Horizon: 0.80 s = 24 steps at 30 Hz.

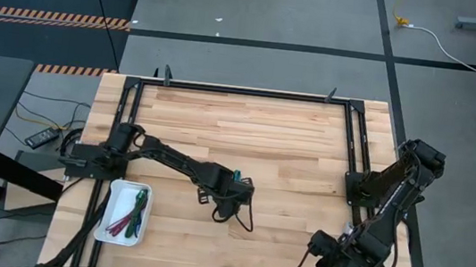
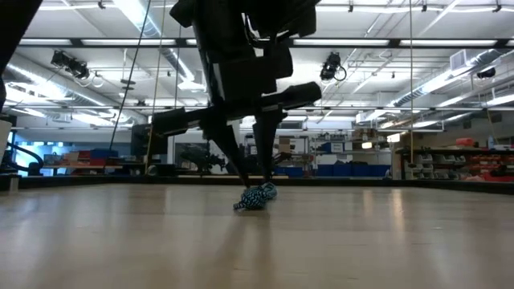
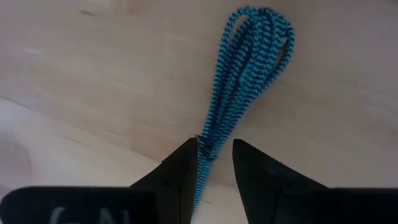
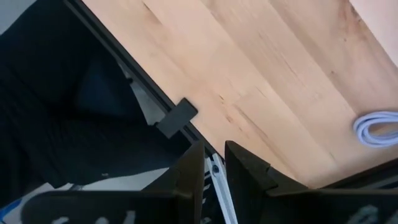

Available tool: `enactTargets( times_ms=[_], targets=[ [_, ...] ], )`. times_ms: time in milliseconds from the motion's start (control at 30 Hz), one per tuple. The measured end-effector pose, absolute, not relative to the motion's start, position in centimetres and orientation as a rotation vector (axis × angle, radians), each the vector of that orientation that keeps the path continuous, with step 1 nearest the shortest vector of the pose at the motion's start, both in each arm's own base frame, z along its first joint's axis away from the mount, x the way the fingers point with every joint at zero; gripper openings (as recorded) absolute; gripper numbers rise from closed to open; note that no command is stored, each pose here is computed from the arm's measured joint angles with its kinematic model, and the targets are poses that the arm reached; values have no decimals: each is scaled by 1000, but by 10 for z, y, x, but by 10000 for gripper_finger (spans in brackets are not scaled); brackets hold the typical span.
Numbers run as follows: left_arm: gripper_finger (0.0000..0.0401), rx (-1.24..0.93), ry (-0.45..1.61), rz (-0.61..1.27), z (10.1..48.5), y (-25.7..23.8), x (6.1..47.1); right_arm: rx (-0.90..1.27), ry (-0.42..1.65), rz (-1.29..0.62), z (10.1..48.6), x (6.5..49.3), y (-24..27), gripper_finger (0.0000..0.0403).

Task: Pick and place USB-C Cables
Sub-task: Put the blue charger cable into the white bin

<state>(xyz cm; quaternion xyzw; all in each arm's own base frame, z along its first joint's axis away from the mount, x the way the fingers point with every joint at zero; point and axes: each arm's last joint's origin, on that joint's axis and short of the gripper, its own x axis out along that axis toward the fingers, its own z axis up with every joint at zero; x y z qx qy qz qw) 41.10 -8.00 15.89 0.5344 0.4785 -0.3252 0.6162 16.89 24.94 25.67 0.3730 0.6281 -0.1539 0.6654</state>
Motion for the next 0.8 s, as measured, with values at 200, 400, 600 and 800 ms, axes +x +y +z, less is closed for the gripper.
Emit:
enactTargets(
  times_ms=[200, 400, 600, 800],
  targets=[
    [110, 1245, 1112, -749, 153, -80, 412, 819, 1378, -343, 257, 169, 249, 71],
    [110, 1254, 1138, -738, 140, -80, 415, 812, 1373, -337, 257, 169, 249, 71],
    [82, 1236, 1165, -695, 138, -80, 415, 807, 1375, -338, 257, 169, 249, 71],
    [24, 1183, 1233, -636, 138, -81, 411, 802, 1372, -336, 257, 169, 249, 71]
  ],
)
